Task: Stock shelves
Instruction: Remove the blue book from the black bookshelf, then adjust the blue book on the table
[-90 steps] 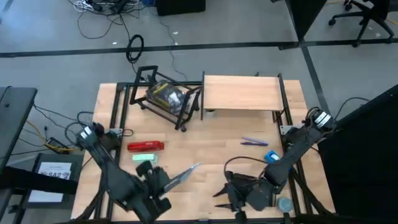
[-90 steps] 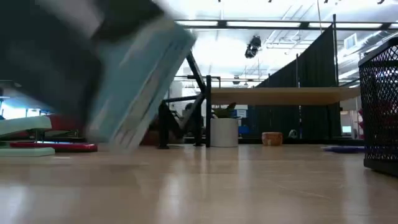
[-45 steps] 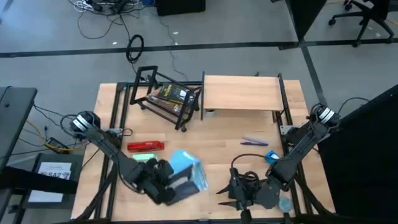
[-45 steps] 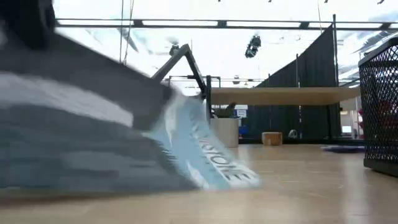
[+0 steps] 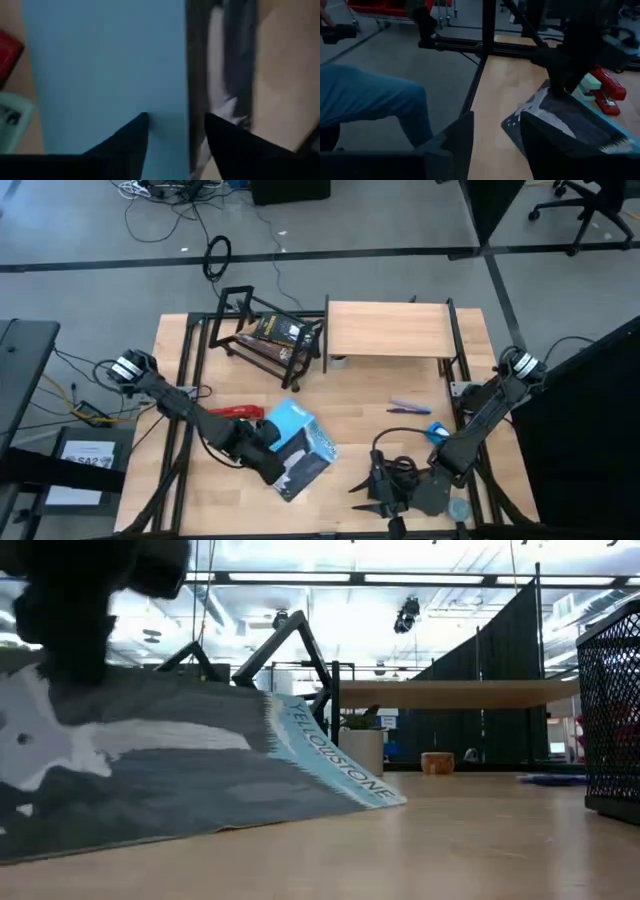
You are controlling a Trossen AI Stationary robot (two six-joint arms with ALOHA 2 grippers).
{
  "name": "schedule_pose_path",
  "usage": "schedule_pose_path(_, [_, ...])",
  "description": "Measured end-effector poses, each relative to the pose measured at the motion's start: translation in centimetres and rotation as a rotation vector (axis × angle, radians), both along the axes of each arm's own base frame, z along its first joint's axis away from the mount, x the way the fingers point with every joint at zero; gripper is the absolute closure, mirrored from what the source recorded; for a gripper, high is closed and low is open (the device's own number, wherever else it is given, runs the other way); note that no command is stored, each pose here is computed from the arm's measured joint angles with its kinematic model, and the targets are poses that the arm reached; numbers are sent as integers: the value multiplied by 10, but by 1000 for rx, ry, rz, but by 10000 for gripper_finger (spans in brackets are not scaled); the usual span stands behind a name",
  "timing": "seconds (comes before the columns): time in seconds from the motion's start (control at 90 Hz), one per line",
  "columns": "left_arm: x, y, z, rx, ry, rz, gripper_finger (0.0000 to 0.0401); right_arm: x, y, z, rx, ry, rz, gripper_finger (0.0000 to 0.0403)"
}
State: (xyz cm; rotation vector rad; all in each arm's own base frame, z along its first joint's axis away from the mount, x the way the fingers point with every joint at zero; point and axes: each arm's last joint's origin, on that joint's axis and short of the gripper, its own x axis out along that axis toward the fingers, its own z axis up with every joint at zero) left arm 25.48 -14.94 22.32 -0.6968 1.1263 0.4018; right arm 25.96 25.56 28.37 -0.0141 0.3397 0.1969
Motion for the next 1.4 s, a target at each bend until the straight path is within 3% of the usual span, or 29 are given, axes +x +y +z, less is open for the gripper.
schedule_pose_path(0.122, [9,-1,3,-64,-69,53,245,0,0,0,0,0,0,273])
schedule_pose_path(0.3, [15,-3,7,-120,-137,73,383,0,0,-1,0,5,-1,273])
schedule_pose_path(0.422, [15,-2,6,-110,-128,86,393,0,0,-1,-1,6,0,273])
schedule_pose_path(0.556, [19,1,33,33,-166,85,400,-1,0,-2,-7,12,2,273])
schedule_pose_path(0.667, [24,-4,57,155,-217,12,401,-1,0,-2,-8,14,2,273])
schedule_pose_path(0.778, [32,-11,63,185,-221,-95,399,-1,0,-2,-8,13,0,273])
schedule_pose_path(0.922, [38,-14,46,119,-97,-184,353,-1,0,-2,-8,13,-1,273])
schedule_pose_path(1.222, [53,-7,-3,212,134,-210,156,-1,0,-2,-12,17,-2,273])
schedule_pose_path(1.4, [62,-2,-35,255,266,-155,116,-1,0,-3,-18,23,-2,273])
